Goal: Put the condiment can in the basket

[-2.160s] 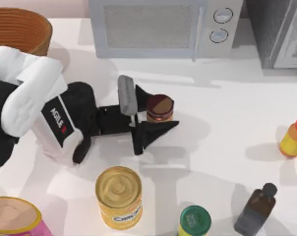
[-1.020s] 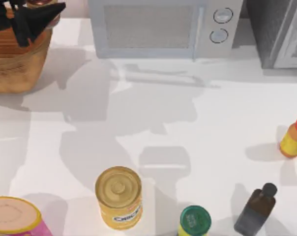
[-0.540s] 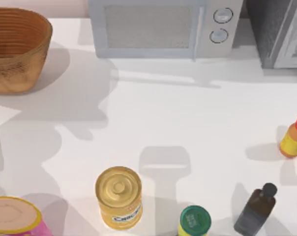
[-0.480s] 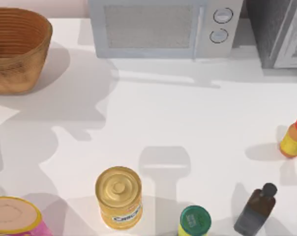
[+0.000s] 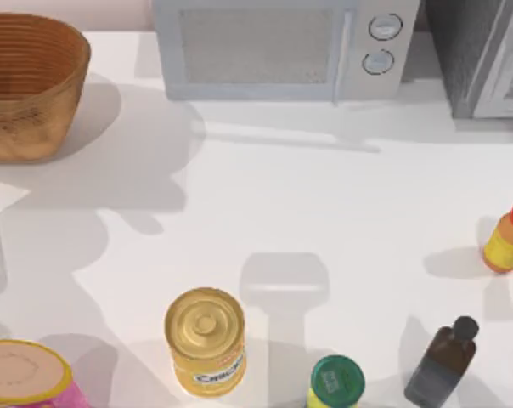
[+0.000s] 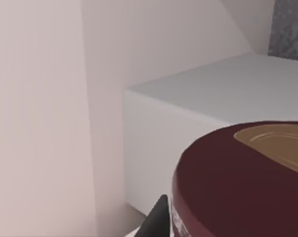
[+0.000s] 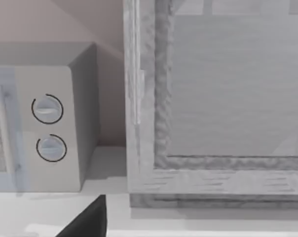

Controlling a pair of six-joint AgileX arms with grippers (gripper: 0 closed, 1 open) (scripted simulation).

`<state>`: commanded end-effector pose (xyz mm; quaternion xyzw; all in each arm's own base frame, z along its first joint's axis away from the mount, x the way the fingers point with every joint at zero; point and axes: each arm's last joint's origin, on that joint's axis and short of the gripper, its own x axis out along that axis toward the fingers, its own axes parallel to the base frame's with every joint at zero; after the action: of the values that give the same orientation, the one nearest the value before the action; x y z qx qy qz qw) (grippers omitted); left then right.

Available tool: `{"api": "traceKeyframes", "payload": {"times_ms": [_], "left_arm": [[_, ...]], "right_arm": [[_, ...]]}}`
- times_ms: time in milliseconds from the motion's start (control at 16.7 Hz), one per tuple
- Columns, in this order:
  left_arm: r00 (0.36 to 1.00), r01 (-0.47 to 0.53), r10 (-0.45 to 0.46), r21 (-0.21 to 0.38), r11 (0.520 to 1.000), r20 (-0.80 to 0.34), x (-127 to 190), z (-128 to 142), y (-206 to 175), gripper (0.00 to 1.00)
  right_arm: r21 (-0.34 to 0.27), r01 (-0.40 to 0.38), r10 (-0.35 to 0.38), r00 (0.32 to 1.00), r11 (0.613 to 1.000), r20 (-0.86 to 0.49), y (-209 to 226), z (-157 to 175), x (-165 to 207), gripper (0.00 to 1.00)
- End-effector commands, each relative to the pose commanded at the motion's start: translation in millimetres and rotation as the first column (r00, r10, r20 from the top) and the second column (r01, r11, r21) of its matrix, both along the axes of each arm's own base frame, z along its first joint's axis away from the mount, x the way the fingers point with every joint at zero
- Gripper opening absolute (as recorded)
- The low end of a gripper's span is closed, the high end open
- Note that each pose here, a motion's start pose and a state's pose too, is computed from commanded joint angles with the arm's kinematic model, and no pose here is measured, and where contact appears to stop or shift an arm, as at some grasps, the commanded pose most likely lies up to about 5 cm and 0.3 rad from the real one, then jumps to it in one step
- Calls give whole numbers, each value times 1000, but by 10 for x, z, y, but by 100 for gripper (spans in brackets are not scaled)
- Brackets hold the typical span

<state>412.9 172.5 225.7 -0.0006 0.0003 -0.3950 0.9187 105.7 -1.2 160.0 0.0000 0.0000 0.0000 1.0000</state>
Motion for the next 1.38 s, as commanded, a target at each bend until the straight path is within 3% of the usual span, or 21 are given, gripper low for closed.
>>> {"api": "traceKeyframes", "payload": {"times_ms": [720, 1380], "left_arm": [[1000, -3, 3, 0, 1000, 2, 298, -158, -321, 0], [1000, -3, 3, 0, 1000, 2, 298, -158, -321, 83]], "right_arm": [[0, 0, 0, 1000, 1000, 0, 0, 0, 0, 100], [0, 0, 0, 1000, 1000, 0, 0, 0, 0, 100]]}}
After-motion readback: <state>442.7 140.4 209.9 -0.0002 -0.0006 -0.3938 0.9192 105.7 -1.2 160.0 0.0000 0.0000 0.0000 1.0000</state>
